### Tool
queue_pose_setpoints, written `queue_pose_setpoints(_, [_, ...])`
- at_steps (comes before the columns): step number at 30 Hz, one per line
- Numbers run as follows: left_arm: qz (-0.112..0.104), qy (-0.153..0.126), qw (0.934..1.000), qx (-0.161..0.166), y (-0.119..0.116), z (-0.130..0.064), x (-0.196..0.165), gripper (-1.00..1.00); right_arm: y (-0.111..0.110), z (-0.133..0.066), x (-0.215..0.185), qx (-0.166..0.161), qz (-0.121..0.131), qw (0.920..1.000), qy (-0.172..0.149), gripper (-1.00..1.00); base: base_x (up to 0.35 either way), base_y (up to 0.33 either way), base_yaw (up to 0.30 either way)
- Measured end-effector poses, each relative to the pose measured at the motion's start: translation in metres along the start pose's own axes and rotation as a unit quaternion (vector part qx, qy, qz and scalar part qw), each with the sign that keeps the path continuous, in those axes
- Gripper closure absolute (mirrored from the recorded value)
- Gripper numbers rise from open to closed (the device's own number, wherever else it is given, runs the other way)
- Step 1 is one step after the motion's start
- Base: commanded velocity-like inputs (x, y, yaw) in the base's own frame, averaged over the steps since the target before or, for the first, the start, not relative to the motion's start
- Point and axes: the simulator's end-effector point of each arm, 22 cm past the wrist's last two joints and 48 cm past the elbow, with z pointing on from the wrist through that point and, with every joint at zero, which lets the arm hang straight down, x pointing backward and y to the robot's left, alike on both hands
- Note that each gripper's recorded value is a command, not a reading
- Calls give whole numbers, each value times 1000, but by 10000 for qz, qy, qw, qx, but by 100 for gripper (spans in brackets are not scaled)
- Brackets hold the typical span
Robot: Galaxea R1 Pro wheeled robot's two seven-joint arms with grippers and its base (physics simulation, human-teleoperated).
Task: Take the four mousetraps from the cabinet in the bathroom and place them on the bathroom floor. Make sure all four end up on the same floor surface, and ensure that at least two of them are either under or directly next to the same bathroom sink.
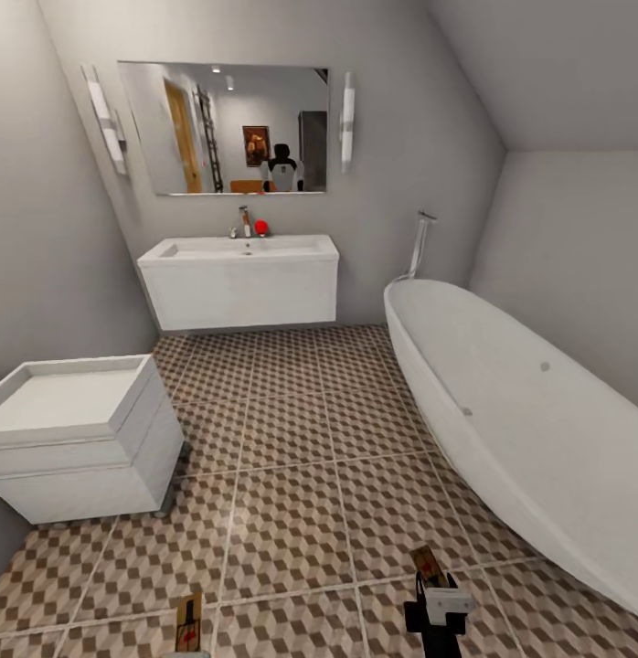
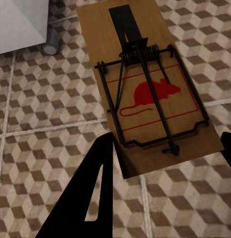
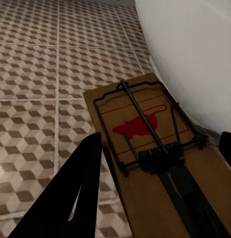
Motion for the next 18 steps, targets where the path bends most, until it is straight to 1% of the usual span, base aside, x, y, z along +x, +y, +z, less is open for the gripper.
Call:
queue_pose_setpoints(4, [0,0,10000,0,0,0,0,100,0,0,0,-1,0,10000,0,100,291,-77,110])
queue_pose_setpoints(10, [0,-2,10000,-1,0,0,0,100,0,0,0,-2,-1,10000,0,100,291,-11,115])
queue_pose_setpoints(18, [0,0,10000,0,0,0,0,100,0,0,0,-2,-2,10000,0,100,291,0,23])
